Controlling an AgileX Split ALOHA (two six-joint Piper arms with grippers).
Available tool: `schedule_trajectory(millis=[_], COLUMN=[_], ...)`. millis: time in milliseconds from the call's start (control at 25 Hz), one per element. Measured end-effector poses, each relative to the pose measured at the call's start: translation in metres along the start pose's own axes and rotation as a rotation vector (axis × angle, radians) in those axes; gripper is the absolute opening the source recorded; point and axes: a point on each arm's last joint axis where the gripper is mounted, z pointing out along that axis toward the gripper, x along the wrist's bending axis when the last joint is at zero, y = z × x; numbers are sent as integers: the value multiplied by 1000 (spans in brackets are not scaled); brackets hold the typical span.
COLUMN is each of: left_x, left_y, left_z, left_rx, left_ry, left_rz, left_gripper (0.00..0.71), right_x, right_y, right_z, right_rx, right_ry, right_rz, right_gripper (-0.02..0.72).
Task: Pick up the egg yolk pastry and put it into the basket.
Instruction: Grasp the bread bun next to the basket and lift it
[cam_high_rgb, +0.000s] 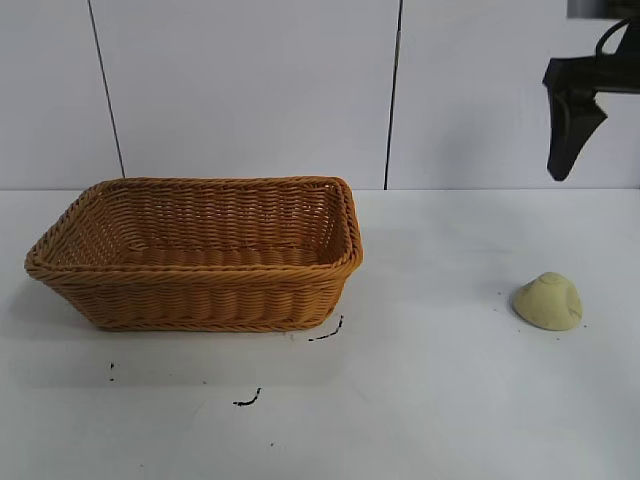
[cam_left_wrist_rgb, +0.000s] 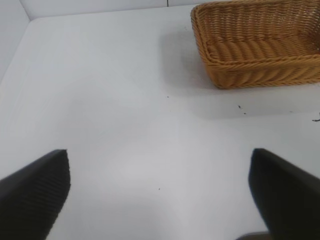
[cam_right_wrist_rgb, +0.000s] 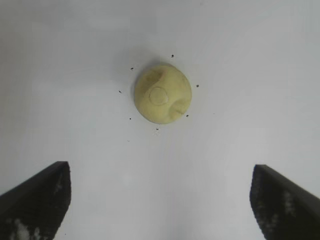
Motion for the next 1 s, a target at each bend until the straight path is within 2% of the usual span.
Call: schedule_trajectory(millis=[560, 1000], left_x=[0, 0], left_y=[0, 0], left_z=[0, 0], left_rx=[0, 0], left_ry=[0, 0], left_rz=[0, 0], left_gripper=[697, 697], right_x=[0, -1], right_y=[10, 8], right_z=[109, 131], right_rx=[102, 119], right_ry=[4, 3], right_rz=[-16, -16], right_gripper=[696, 696])
